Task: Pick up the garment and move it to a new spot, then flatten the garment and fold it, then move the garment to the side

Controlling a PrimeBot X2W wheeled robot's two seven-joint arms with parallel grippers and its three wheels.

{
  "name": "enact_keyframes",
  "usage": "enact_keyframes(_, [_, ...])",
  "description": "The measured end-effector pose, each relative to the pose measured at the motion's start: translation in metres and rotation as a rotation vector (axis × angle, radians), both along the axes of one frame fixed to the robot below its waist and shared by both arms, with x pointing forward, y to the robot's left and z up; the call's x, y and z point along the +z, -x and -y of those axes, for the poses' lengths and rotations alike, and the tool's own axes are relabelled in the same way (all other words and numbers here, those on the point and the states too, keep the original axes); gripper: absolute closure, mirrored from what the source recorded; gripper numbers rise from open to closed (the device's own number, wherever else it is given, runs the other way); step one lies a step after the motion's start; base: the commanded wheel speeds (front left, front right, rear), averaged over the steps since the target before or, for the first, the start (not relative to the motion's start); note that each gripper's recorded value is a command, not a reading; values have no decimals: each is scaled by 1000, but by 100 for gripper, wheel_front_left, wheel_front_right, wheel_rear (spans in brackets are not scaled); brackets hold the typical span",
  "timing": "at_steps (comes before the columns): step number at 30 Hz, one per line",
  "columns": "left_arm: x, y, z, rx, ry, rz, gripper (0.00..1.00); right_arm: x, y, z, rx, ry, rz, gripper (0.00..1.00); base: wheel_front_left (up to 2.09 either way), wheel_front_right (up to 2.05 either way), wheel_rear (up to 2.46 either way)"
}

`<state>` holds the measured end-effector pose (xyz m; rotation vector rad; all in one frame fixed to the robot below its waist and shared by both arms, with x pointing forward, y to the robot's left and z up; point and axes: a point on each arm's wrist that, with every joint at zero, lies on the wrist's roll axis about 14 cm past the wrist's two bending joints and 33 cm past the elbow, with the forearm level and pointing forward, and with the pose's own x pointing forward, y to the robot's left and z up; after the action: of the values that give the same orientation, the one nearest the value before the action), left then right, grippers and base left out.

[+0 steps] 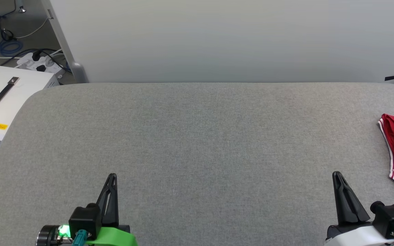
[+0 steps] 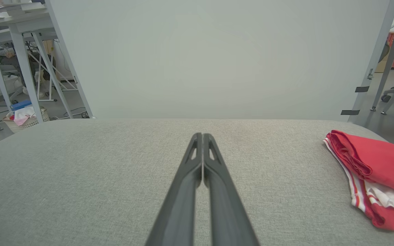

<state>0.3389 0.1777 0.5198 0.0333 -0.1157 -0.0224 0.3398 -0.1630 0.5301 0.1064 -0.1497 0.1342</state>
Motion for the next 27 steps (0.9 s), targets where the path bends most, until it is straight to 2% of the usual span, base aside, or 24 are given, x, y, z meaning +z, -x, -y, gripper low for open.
enact_keyframes(27, [-4,-4,-1,6,0,-42,100,-4,-5,-1,2,31,-42,100,0,0,0])
